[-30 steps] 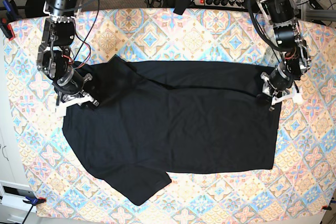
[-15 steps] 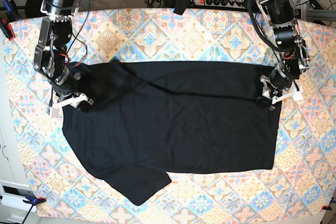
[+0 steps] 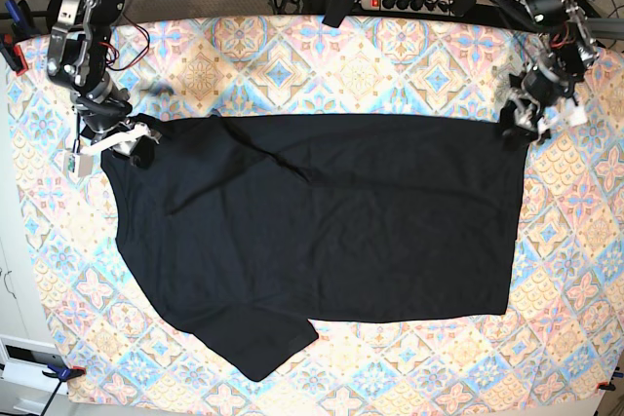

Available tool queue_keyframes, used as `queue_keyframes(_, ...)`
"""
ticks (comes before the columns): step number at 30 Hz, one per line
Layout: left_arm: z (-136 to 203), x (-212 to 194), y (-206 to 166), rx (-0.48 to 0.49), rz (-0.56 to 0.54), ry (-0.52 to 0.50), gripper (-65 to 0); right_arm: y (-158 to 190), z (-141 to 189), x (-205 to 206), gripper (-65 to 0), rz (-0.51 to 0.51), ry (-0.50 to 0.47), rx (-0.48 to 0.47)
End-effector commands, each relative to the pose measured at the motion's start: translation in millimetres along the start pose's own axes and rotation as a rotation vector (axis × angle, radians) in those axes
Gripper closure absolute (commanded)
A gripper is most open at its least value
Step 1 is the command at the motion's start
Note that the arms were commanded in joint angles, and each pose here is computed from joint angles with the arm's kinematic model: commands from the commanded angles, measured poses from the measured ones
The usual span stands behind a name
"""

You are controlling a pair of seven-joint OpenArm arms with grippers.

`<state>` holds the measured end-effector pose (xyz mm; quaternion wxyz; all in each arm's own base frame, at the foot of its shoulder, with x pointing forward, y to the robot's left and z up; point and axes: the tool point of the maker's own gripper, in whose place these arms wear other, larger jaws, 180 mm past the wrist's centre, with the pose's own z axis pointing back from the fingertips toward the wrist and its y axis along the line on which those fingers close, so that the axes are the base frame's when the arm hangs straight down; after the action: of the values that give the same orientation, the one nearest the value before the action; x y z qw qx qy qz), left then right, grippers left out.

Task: Fold the T-shirt properly
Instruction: 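Adjust the right gripper's grip on the shirt shoulder edge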

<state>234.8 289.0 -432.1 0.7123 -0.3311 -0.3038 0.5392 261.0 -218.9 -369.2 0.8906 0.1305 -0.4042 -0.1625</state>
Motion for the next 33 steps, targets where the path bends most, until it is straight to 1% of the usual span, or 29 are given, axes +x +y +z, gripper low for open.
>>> queue_keyframes(1, 1, 9, -16, -0.044, -0.019, -0.013, -32.6, 6, 4, 13, -25.5, 0.017, -0.045, 0.027)
queue_keyframes(4, 4, 15, -12, -0.039, -0.007, -0.031, -32.6, 6, 5, 12, -25.5, 0.017, -0.042, 0.026)
queue_keyframes(7, 0, 13, 6, -0.007, 0.046, -0.023, -32.6, 7, 5, 11, -25.4, 0.018, -0.039, 0.029)
queue_keyframes(11, -15, 7, 20, 0.015, 0.122, 0.0, -32.6, 7, 5, 11, -25.4, 0.018, -0.039, 0.029)
queue_keyframes(19, -39, 2, 18, 0.005, 0.196, 0.023, -31.8, 3, 7, 4, -25.4, 0.015, -0.024, 0.018)
queue_keyframes(21, -42, 2, 14, -0.001, 0.201, 0.031, -27.8, 2, 7, 3, -25.4, 0.014, -0.021, 0.017)
queue_keyframes(23, -43, 1, 13, -0.005, 0.2, 0.035, -18.8, -2, 9, -4, -25.5, 0.006, -0.003, 0.006)
queue_keyframes(25, -43, 1, 12, -0.008, 0.2, 0.036, -8.1, -12, 12, -4, -25.6, -0.016, -0.011, -0.019)
queue_keyframes(27, -42, 1, 14, -0.005, 0.201, 0.036, 0.0, -26, 15, -9, -26.8, -0.061, 0.007, -0.056)
queue_keyframes(31, -40, -1, 18, 0.006, 0.2, 0.038, 0.0, -66, 22, -32, -32.2, -0.165, 0.09, -0.148)
queue_keyframes(32, -38, -3, 21, 0.011, 0.204, 0.044, 0.0, -70, 19, -36, -32.8, -0.188, 0.105, -0.155)
queue_keyframes(33, -38, -3, 21, 0.01, 0.205, 0.05, 0.0, -71, 14, -34, -33.0, -0.214, 0.099, -0.146)
